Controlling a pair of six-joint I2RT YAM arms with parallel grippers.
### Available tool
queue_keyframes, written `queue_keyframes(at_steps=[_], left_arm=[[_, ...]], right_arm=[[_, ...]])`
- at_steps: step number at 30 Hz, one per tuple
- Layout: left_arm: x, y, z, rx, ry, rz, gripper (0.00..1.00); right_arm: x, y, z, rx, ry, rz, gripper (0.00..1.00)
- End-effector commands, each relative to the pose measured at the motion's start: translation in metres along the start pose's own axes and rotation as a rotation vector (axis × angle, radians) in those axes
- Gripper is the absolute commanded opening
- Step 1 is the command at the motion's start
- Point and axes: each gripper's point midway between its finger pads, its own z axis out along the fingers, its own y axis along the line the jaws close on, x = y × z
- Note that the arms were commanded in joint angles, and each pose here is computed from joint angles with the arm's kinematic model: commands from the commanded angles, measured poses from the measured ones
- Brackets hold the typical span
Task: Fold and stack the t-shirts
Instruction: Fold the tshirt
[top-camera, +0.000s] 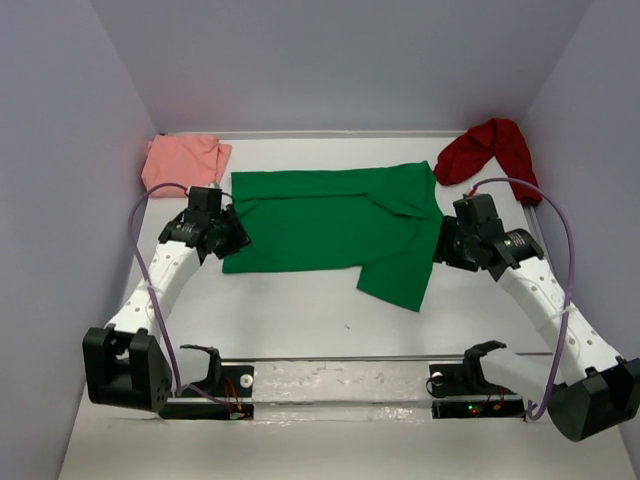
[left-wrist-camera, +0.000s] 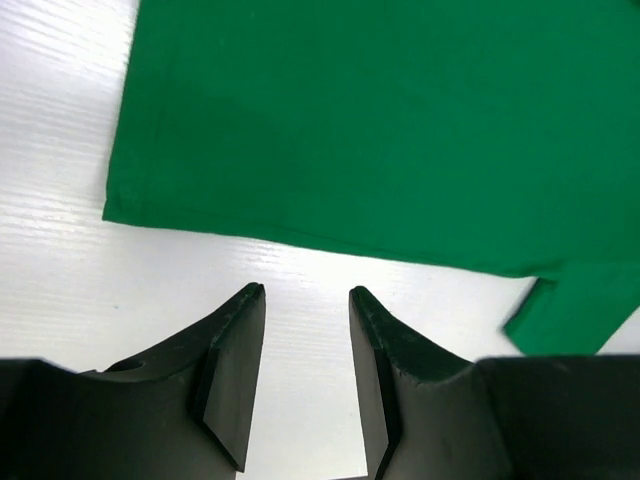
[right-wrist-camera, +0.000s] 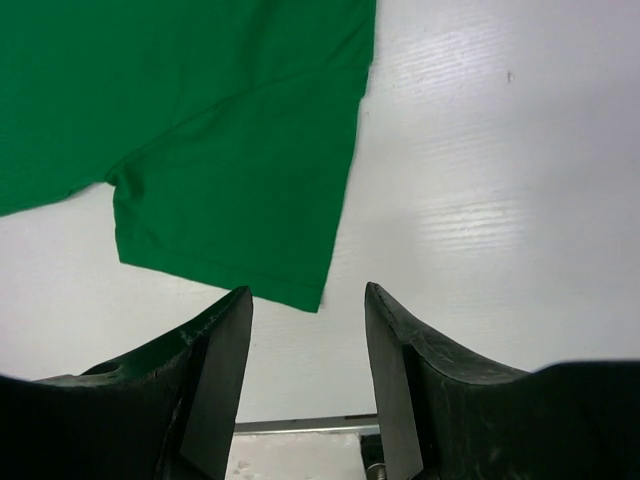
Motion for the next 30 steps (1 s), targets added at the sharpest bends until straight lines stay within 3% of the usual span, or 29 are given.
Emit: queue_keyframes(at_steps=[1, 5, 15, 21, 30], left_arm=[[-0.013, 0.0, -0.017, 0.047, -0.061, -0.044, 0.49], [-0.015, 0.02, -0.017, -0.004, -0.062, -0.061, 0.5], [-0.019, 0.033, -0.014, 0.013, -0.075, -0.065, 0.5], [-0.016, 0.027, -0.008, 0.057, -0.054, -0.067, 0.5], [-0.02, 0.019, -0.019, 0.093, -0.082, -0.056, 0.5]], right_arm=[[0.021, 0.011, -0.002, -0.054, 0.024, 0.107, 0.54], [0.046, 0.037, -0.009, -0.145, 0.089, 0.15, 0.54], [0.116, 0.016, 0.02, 0.102, 0.116, 0.231, 0.49], [0.133, 0.001, 0.044, 0.27, 0.113, 0.161, 0.46], [0.115, 0.017, 0.052, 0.228, 0.043, 0.131, 0.42]])
